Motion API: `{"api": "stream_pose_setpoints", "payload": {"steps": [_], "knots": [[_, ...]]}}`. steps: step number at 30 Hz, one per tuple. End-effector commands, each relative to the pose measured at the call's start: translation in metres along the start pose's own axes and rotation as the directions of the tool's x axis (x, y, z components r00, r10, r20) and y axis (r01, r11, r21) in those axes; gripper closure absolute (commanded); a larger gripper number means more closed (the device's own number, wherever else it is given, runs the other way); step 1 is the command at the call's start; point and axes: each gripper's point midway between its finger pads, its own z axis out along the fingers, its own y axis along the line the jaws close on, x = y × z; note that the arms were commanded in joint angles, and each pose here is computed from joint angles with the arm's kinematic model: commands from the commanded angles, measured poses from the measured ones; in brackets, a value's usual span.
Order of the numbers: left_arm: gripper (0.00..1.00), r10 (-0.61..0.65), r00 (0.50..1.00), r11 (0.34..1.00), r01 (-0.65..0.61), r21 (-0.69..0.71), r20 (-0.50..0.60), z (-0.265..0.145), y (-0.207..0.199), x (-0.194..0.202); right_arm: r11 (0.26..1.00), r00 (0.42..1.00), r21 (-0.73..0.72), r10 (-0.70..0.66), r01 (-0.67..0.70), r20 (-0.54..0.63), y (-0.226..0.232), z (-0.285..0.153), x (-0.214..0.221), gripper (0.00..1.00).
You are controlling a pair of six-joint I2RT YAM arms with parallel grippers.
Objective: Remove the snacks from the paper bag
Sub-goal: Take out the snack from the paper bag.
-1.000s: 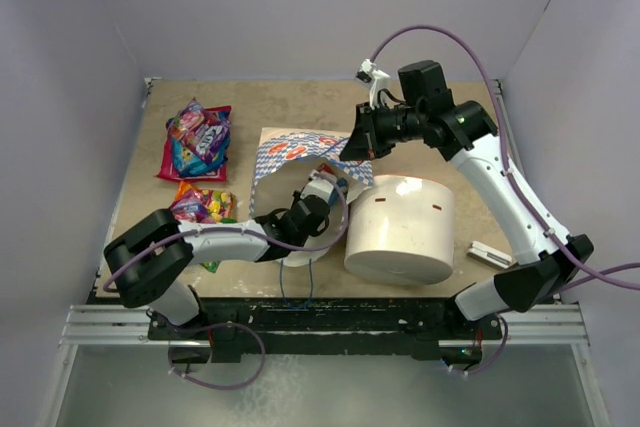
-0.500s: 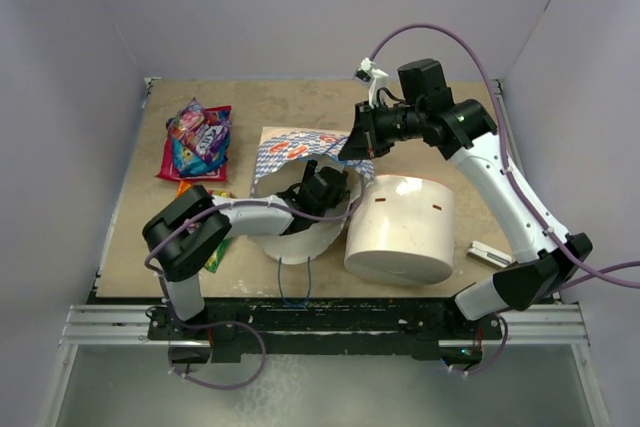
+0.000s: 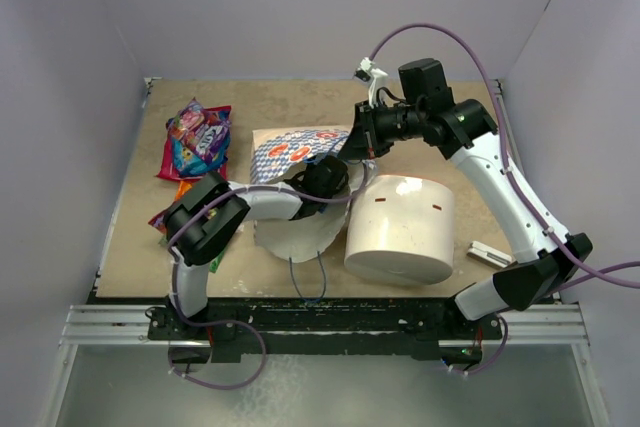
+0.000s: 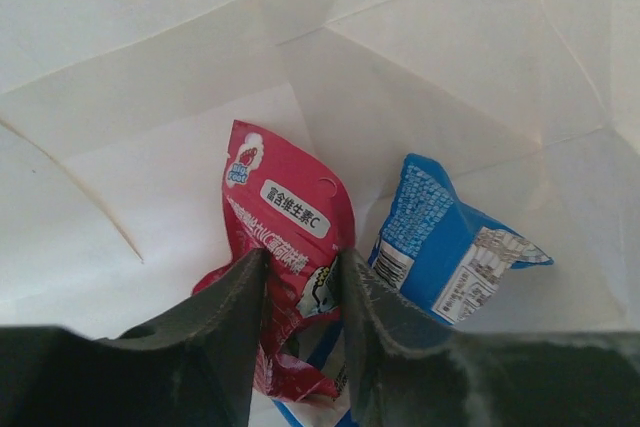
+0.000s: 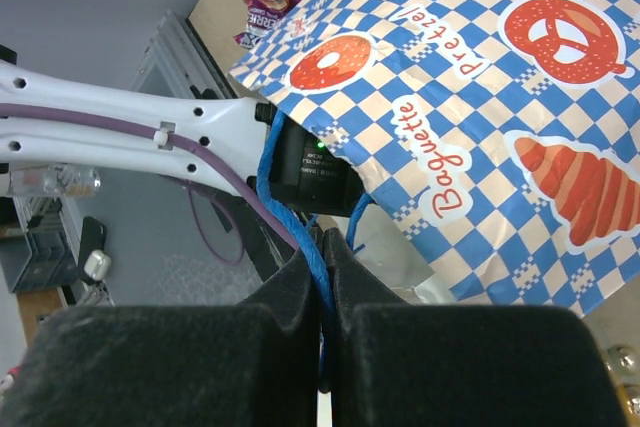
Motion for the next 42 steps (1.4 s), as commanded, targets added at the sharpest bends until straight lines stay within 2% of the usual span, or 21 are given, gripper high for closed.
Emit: {"api": "stream_pose_setpoints", "payload": {"steps": [1,3,8,17,19,23,28,33,37,42], "knots": [[0.56,0.003,0.998,1.0,-0.004,-0.018,-0.07,0.013,0.008,0.015,0.996,0.996,-0.055,-0.062,0.065,0.058,0.017,-0.008,-0.014,1.0],[0.52,0.001,0.995,1.0,-0.003,-0.019,-0.099,0.017,0.012,0.022,0.996,0.996,-0.058,-0.062,0.066,0.062,0.017,-0.008,-0.014,1.0],[0.54,0.008,0.99,1.0,-0.011,-0.02,-0.143,0.019,0.014,0.032,0.995,0.995,-0.064,-0.068,0.073,0.071,0.021,-0.011,-0.015,1.0],[0.96,0.005,0.986,0.999,0.002,0.042,-0.165,-0.001,0.011,0.02,0.995,0.989,-0.041,-0.091,0.096,0.113,0.02,-0.013,-0.025,1.0],[1.0,0.008,0.986,0.998,0.002,0.058,-0.168,-0.012,0.011,0.014,0.994,0.987,-0.036,-0.099,0.104,0.129,0.019,-0.012,-0.028,1.0],[1.0,0.03,0.988,0.993,-0.012,0.118,-0.15,-0.051,0.004,-0.004,0.996,0.986,-0.008,-0.086,0.088,0.141,0.013,-0.009,-0.035,1.0],[1.0,0.023,0.99,0.95,0.021,0.313,-0.137,-0.106,-0.01,-0.01,0.996,0.981,0.017,-0.088,0.086,0.174,0.007,-0.006,-0.04,1.0],[1.0,0.064,0.988,0.824,0.026,0.565,-0.139,-0.173,-0.03,-0.002,0.994,0.973,0.03,-0.111,0.107,0.204,0.005,-0.006,-0.045,1.0],[1.0,0.064,0.979,0.777,0.072,0.625,-0.192,-0.21,-0.023,0.023,0.993,0.974,0.058,-0.108,0.098,0.201,-0.004,-0.001,-0.045,1.0],[1.0,-0.005,0.981,0.698,0.142,0.702,-0.194,-0.264,-0.014,0.001,0.994,0.979,0.076,-0.096,0.084,0.178,-0.013,0.006,-0.042,1.0]]}}
